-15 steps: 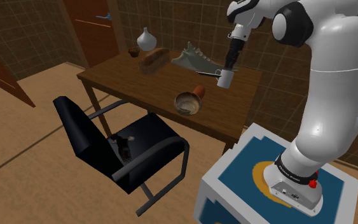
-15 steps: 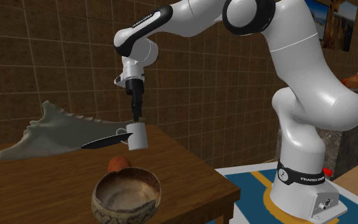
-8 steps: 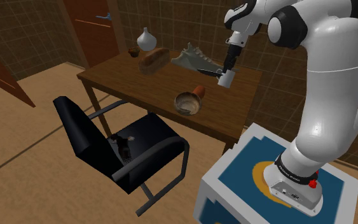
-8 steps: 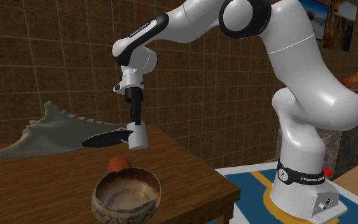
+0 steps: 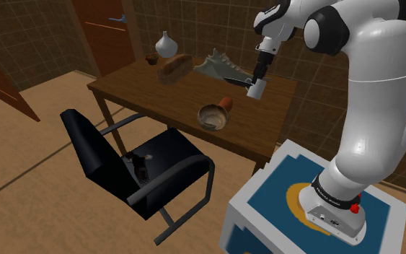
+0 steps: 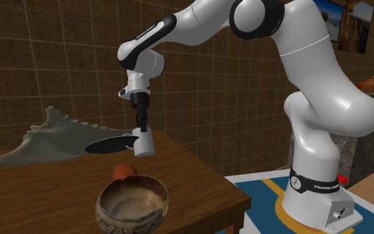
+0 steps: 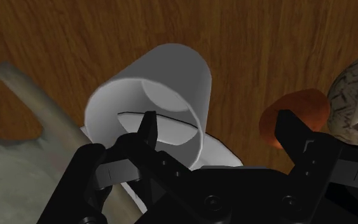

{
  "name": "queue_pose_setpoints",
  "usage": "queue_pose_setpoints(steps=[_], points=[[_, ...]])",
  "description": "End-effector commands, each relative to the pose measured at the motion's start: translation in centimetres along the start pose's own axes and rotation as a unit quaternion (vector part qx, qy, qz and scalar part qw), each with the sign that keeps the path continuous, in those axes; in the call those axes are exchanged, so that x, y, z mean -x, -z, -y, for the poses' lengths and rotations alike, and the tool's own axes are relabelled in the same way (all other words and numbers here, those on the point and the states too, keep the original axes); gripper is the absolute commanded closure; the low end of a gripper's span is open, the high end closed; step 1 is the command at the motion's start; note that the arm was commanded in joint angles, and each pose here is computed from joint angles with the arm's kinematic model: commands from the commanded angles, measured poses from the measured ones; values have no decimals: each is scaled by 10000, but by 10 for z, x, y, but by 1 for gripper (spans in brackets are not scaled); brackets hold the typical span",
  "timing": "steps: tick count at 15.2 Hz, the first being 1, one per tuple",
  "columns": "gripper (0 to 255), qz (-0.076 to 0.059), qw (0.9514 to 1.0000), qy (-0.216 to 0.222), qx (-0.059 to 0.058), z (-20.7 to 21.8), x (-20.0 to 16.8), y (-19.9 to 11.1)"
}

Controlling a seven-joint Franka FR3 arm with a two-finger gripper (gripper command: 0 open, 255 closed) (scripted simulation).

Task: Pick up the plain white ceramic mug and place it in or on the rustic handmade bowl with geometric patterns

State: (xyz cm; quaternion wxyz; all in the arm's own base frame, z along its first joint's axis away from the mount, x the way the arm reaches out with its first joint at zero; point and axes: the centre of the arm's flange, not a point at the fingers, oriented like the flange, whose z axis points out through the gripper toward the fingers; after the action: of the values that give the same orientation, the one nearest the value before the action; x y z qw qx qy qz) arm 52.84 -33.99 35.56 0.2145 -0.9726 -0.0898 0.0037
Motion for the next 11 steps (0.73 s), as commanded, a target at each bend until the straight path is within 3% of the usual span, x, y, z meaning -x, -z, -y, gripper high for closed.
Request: queue_pose_setpoints(steps=[1,8,11], points=[[255,72,9999,-7,-72,0,-2,-9],[255,69,10000,-8,-69,0,2,-21],[255,71,9999,-6,-72,2,0,-5]])
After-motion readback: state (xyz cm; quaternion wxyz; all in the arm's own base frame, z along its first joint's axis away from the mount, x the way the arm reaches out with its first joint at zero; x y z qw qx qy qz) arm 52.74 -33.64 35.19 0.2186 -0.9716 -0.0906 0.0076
